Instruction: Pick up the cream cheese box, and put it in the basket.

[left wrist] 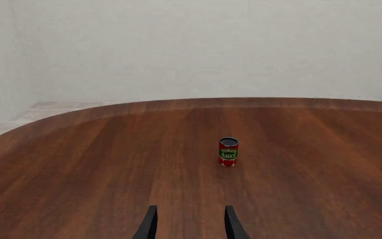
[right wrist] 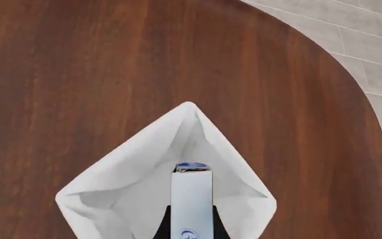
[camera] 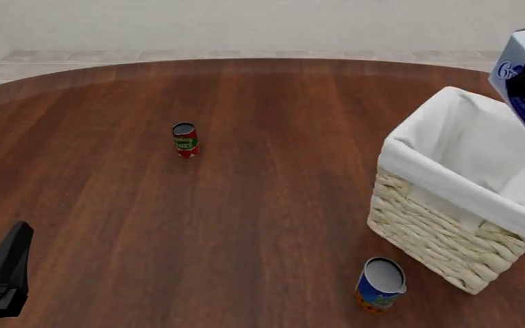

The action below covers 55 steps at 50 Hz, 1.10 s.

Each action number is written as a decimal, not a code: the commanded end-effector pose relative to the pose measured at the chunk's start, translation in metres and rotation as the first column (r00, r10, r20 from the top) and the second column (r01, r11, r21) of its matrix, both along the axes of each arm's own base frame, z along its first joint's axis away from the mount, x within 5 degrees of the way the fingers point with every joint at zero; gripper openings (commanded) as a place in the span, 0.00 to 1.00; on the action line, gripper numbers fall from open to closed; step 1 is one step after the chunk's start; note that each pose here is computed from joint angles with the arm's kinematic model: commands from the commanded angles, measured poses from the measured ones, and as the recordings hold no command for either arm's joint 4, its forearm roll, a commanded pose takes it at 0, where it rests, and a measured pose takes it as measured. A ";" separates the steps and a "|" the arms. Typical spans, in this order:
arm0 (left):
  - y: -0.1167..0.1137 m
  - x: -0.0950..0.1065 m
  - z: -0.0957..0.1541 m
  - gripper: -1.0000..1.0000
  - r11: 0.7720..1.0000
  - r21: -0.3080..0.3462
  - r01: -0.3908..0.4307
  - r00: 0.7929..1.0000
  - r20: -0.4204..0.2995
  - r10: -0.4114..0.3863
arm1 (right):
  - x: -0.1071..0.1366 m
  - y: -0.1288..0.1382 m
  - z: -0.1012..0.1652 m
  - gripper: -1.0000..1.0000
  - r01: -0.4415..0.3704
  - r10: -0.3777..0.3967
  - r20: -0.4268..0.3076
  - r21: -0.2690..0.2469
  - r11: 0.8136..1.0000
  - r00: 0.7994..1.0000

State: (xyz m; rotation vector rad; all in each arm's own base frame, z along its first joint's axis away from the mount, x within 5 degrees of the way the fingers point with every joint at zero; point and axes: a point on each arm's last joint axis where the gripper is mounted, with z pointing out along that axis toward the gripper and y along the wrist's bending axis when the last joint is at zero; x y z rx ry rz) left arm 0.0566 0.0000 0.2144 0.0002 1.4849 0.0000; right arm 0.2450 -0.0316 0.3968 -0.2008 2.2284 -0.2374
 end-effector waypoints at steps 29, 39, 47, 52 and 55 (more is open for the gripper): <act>0.000 0.000 0.000 1.00 1.000 0.000 0.000 1.000 0.000 0.000 | 0.018 0.010 -0.020 0.00 0.107 -0.114 0.024 0.202 0.974 0.993; 0.000 0.000 0.000 1.00 1.000 0.000 0.000 1.000 0.000 0.000 | 0.015 0.008 -0.033 0.00 0.122 -0.127 0.014 0.208 0.971 0.992; 0.000 0.000 0.000 1.00 1.000 0.000 0.000 1.000 0.000 0.000 | 0.014 0.008 -0.044 0.00 0.107 -0.109 0.001 0.186 0.977 0.994; 0.000 0.000 0.000 1.00 1.000 0.000 0.000 1.000 0.000 0.000 | 0.015 0.006 -0.049 0.00 0.109 -0.110 -0.002 0.178 0.978 0.994; 0.000 0.000 0.000 1.00 1.000 0.000 0.000 1.000 0.000 0.000 | 0.017 0.005 -0.050 0.00 0.112 -0.114 0.001 0.177 0.978 0.993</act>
